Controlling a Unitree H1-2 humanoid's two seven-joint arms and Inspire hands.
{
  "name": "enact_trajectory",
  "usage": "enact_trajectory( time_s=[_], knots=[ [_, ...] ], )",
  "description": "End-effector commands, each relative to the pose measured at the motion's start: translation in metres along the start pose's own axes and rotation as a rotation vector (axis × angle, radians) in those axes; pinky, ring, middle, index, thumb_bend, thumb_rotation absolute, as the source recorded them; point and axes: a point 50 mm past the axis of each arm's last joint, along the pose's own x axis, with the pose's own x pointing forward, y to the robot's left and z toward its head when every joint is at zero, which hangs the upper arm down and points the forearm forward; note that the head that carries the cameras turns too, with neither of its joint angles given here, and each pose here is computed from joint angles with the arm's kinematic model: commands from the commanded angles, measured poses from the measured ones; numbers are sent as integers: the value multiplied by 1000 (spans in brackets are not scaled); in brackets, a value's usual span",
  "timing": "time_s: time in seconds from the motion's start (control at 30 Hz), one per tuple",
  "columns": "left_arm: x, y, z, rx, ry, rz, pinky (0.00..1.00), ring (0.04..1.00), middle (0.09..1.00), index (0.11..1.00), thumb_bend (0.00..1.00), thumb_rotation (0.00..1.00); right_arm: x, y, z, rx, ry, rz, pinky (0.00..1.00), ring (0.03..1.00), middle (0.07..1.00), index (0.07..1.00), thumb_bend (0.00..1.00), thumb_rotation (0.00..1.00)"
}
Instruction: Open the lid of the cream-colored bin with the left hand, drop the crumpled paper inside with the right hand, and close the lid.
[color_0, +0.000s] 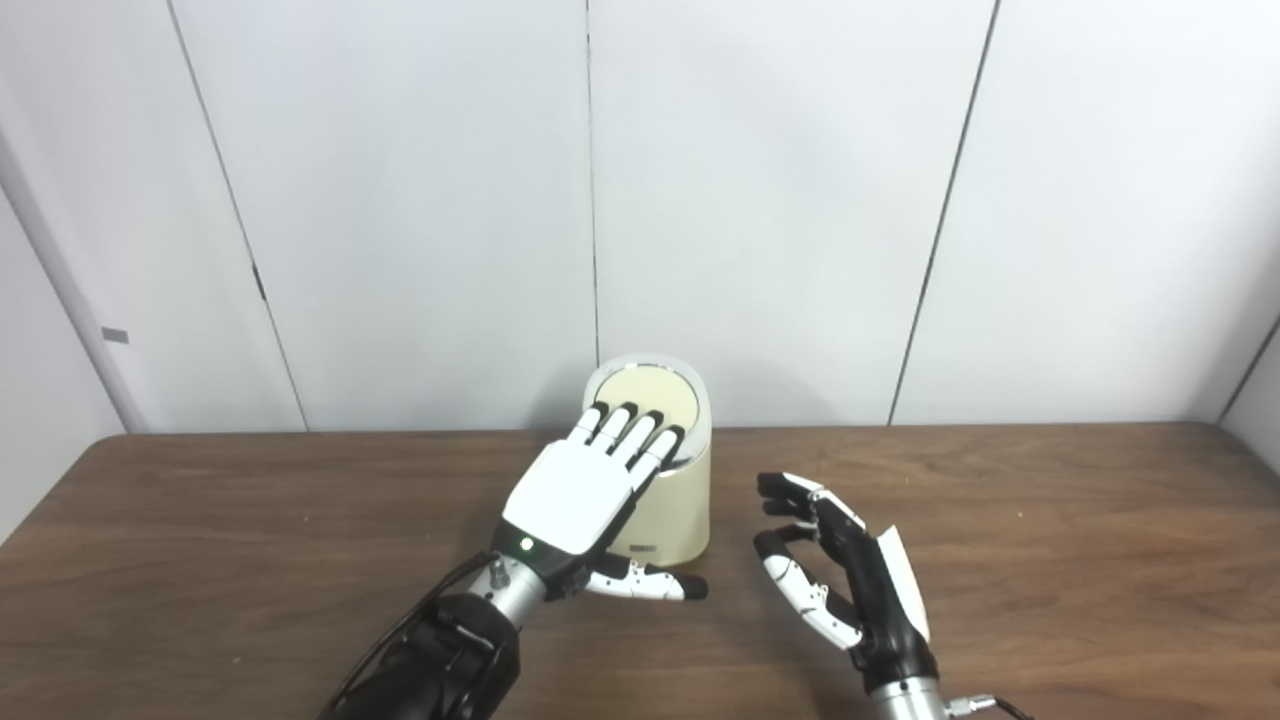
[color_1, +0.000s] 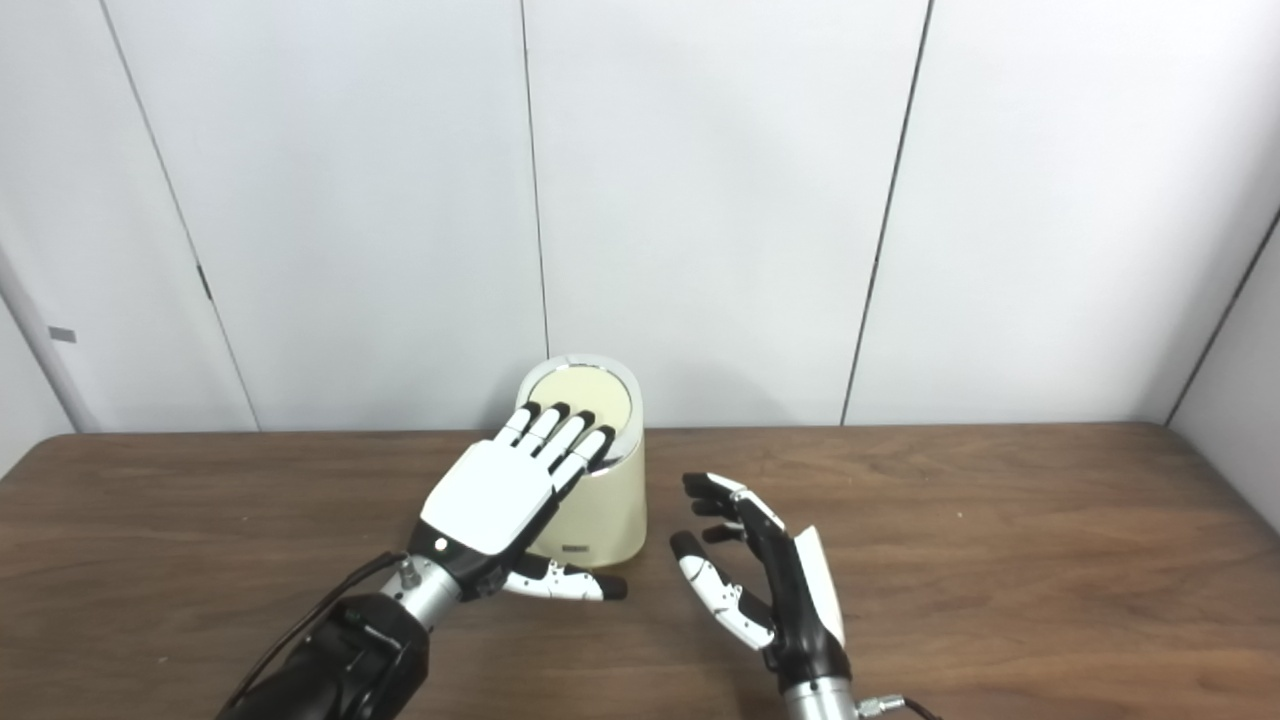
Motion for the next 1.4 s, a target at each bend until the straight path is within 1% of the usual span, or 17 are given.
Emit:
enact_trajectory(
  time_s=[0.0, 0.27, 0.4, 0.5, 0.6, 0.67, 0.83, 1.03, 1.2, 1.23, 1.37],
  knots=[
    [-8, -27, -7, 8, 25, -187, 1000, 1000, 1000, 1000, 742, 997, 3, 3, 1, -2, -39, 2, 622, 735, 761, 755, 193, 612],
    [-8, -29, -8, -9, 29, -188, 1000, 1000, 1000, 1000, 748, 975, 4, 3, 0, -11, -39, 6, 621, 737, 763, 760, 187, 622],
    [-8, -26, -7, -19, 31, -176, 1000, 1000, 1000, 1000, 755, 986, 4, 4, 0, 0, -40, 3, 623, 738, 762, 759, 186, 612],
    [-6, -21, -7, -40, 36, -134, 1000, 1000, 1000, 1000, 756, 974, 4, 4, 0, -9, -35, 4, 621, 735, 762, 758, 185, 606],
    [-3, -12, -5, -66, 39, -46, 1000, 1000, 1000, 1000, 759, 996, 4, 4, 0, -5, -31, 4, 622, 738, 764, 760, 185, 612],
    [0, -4, -5, -80, 45, -8, 1000, 1000, 1000, 1000, 761, 1000, 4, 4, 0, -6, -31, 5, 621, 738, 763, 759, 185, 609],
    [8, 15, -5, -90, 64, 41, 1000, 1000, 1000, 1000, 741, 1000, 4, 4, 0, -9, -30, 10, 627, 741, 765, 762, 186, 610],
    [11, 21, -9, -77, 80, 41, 1000, 1000, 1000, 1000, 749, 1000, 5, 4, 0, -16, -32, 12, 619, 736, 763, 760, 180, 593],
    [11, 20, -11, -75, 85, 35, 1000, 1000, 1000, 1000, 749, 1000, 6, 4, -2, -8, -33, 15, 626, 744, 768, 766, 190, 617],
    [11, 20, -11, -78, 84, 34, 1000, 1000, 1000, 1000, 752, 1000, 6, 5, -2, -8, -35, 14, 622, 738, 762, 764, 184, 600],
    [11, 19, -11, -81, 85, 37, 1000, 1000, 1000, 1000, 761, 1000, 6, 6, -2, -15, -31, 10, 627, 737, 761, 759, 186, 585]
  ],
)
